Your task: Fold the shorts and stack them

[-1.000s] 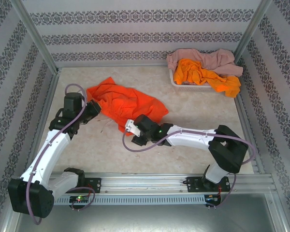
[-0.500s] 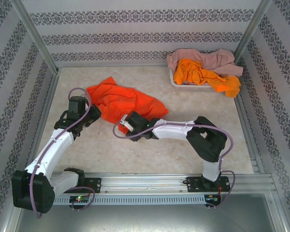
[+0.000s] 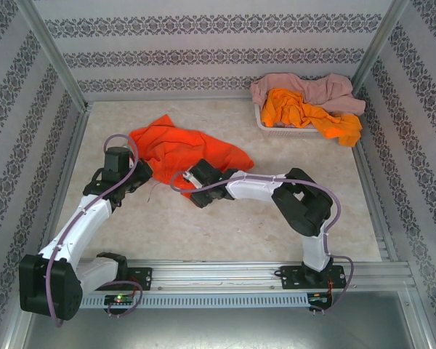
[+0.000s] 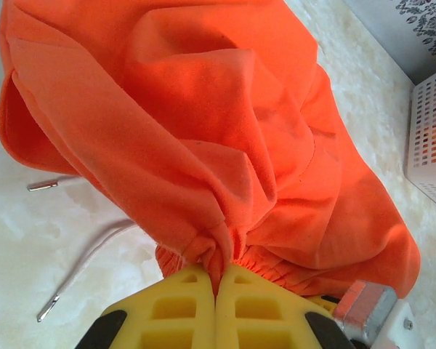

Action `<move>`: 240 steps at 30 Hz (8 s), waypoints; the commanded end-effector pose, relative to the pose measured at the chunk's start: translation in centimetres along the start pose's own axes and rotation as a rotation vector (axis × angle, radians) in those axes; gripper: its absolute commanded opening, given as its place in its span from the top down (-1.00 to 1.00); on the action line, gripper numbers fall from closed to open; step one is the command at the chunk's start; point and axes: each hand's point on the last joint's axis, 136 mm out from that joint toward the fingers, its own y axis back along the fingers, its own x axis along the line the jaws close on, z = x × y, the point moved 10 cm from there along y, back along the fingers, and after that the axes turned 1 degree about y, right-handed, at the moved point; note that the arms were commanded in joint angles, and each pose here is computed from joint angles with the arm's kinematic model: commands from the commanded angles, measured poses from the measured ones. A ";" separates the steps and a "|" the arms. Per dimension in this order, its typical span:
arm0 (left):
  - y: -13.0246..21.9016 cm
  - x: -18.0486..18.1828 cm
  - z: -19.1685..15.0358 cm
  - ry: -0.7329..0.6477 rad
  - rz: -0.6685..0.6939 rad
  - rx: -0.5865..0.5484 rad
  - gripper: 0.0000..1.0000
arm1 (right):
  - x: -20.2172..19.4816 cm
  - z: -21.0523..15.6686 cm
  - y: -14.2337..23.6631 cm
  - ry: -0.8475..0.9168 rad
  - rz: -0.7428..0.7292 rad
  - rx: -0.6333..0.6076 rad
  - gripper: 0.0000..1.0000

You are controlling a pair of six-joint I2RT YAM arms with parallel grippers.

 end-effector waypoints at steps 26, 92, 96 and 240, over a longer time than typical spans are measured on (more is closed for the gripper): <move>3.6 -2.0 3.6 -0.088 -0.030 -0.123 1.00 | 0.4 1.9 12.0 -0.015 0.163 -0.273 1.00; -0.6 -24.1 4.0 -0.368 -0.406 -0.076 1.00 | -10.0 -4.0 22.7 -0.533 0.035 -0.562 -0.93; -5.9 -29.0 -1.3 -0.488 -0.470 0.101 0.24 | -12.8 -7.5 21.9 -0.733 0.075 -0.548 -0.96; 6.2 -12.1 -5.8 -0.490 -0.304 -0.149 -0.96 | -21.5 7.9 23.2 -0.693 0.117 -0.747 -0.72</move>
